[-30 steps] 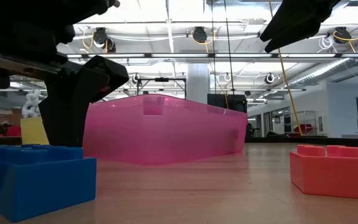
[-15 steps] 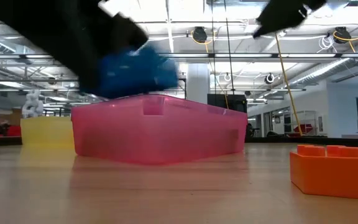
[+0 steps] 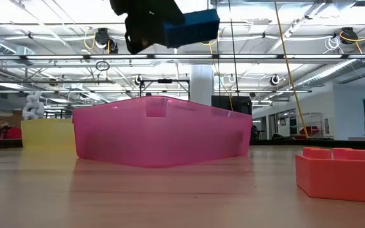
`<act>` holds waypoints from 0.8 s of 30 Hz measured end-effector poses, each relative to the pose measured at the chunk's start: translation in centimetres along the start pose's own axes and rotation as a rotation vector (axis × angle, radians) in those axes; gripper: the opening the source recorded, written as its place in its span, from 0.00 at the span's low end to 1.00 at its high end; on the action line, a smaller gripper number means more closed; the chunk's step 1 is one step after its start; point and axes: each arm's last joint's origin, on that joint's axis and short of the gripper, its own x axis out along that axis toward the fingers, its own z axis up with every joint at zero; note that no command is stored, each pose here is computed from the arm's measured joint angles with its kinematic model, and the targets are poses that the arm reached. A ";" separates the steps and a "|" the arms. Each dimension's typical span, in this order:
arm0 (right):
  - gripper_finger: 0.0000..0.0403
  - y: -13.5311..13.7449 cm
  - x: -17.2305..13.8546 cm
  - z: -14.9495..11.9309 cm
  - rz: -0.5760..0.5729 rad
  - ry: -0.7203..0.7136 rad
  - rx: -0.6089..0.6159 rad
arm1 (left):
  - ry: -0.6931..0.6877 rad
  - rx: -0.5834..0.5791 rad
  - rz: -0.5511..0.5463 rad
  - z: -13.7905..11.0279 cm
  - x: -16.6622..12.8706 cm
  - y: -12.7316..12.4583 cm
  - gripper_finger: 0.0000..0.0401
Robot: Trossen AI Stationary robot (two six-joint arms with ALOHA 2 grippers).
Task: Sort & place blocks by color
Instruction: Put the blue game piece into the orange bin
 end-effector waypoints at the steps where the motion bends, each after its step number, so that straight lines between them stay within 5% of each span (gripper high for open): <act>1: 0.74 0.3 0.5 -0.1 -0.005 0.001 -0.025 | 0.004 -0.010 -0.019 0.1 0.0 0.1 0.37; 8: 0.74 1.5 2.7 -0.6 -0.016 -0.007 -0.103 | 0.040 -0.045 -0.062 0.0 -0.1 0.2 0.37; 24: 0.74 2.3 2.9 -0.5 0.015 -0.034 -0.071 | 0.012 -0.055 -0.097 0.8 0.0 0.9 0.38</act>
